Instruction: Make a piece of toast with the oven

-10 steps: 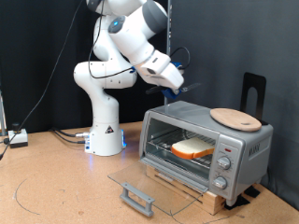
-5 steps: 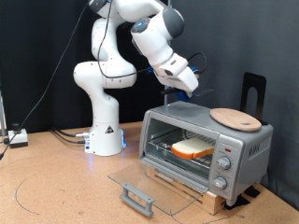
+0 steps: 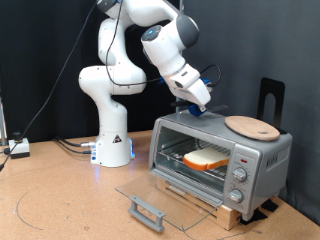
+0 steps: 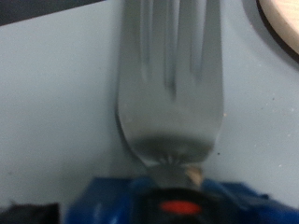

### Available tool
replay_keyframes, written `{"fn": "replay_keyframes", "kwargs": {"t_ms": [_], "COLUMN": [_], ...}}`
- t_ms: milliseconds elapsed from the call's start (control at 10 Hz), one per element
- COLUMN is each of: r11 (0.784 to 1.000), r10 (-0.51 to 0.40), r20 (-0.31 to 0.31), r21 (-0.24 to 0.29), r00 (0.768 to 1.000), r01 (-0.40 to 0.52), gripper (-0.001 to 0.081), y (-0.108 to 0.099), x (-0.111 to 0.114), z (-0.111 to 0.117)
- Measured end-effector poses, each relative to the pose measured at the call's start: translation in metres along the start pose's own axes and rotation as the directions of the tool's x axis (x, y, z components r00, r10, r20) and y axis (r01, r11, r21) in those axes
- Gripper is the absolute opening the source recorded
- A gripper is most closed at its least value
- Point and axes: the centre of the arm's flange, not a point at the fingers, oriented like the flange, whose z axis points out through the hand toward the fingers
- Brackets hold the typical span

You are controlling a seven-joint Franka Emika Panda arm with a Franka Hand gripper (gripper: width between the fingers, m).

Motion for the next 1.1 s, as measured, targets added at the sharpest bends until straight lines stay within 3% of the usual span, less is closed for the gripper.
{"fn": "replay_keyframes", "kwargs": {"t_ms": [100,200,300,400,800,1000,1100], "r11": [1.0,1.0,1.0,0.999,0.994,0.993,0.994], "r10": [0.0,-0.001,-0.008,-0.026,-0.093,-0.101,-0.099], "r20": [-0.005,-0.01,-0.02,-0.043,-0.165,-0.178,-0.189], "r21": [0.009,0.015,0.02,0.024,0.039,0.048,0.018], "r00": [1.0,1.0,1.0,0.999,0.982,0.979,0.977], "r01": [0.0,0.001,0.009,0.027,0.101,0.111,0.104], "gripper": [0.0594,0.0594,0.0752,0.0792,0.0807,0.0807,0.0807], "y": [0.001,0.001,0.001,0.0,-0.016,-0.02,-0.016], "x": [0.0,0.0,0.0,0.003,0.02,0.02,0.021], "z": [0.002,0.003,0.003,0.002,-0.043,-0.051,-0.054]}}
